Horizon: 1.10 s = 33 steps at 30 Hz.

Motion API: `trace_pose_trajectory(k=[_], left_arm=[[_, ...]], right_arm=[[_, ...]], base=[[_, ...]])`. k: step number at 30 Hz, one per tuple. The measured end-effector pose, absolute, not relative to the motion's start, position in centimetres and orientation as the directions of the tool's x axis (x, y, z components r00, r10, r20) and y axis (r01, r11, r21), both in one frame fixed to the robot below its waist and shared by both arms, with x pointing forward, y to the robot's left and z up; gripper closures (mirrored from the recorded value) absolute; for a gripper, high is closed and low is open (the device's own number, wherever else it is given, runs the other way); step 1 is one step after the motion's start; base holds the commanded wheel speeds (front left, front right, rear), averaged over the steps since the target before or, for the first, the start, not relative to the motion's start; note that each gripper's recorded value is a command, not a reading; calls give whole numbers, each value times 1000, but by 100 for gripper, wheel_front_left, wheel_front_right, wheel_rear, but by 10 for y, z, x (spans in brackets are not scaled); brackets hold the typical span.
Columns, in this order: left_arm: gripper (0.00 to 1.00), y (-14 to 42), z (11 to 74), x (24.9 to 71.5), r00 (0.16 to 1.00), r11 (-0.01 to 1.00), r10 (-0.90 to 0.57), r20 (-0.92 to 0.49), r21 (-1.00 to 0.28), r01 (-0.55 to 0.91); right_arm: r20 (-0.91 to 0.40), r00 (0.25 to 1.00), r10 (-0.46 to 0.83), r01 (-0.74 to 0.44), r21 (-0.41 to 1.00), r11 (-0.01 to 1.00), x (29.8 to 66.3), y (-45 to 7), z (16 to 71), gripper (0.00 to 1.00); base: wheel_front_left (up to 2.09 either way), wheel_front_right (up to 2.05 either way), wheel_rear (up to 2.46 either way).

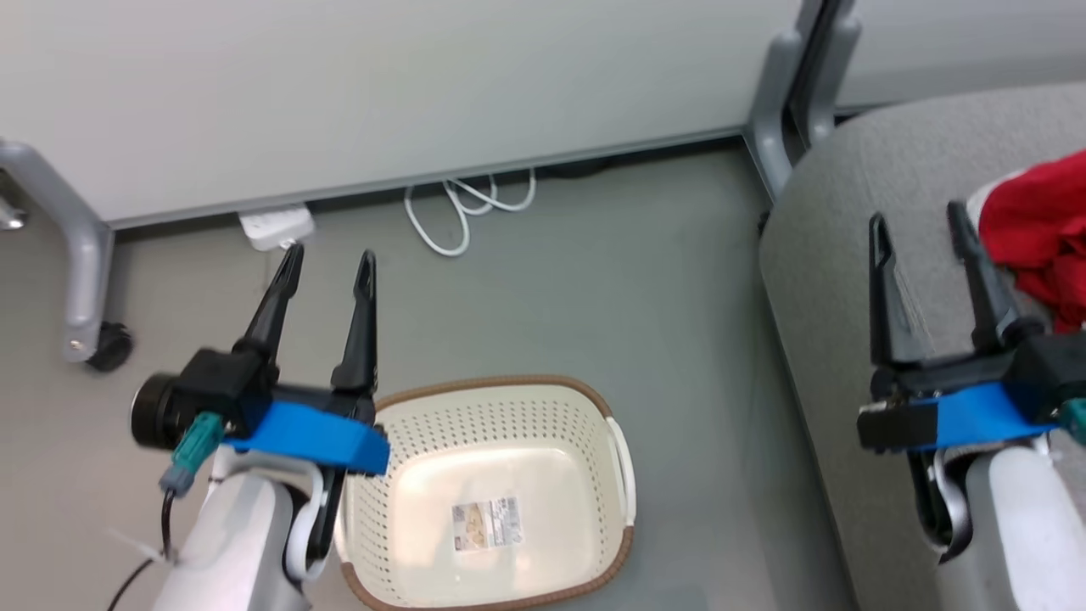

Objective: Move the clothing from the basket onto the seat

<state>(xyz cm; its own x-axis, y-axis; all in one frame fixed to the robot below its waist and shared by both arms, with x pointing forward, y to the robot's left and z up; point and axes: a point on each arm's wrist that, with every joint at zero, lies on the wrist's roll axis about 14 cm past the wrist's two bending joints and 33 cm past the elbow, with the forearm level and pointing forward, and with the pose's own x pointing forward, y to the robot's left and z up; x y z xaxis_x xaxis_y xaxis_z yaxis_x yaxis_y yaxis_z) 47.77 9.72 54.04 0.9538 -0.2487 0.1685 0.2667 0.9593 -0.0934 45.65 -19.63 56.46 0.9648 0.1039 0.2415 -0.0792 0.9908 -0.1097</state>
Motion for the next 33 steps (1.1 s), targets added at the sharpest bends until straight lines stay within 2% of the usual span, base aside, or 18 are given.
trace_pose_trajectory(k=[5,19,33], left_arm=[[0,122,541,452,969,975,-184,165,-93,201],[0,142,528,396,980,982,-141,137,-106,156],[0,151,520,381,986,984,-116,118,-123,130]], right_arm=[[200,972,122,-111,-63,992,440,-182,550,0],[101,990,102,-105,25,994,386,-174,514,0],[89,992,92,-98,62,993,374,-171,509,0]], base=[[0,0,0],[0,0,0],[0,0,0]])
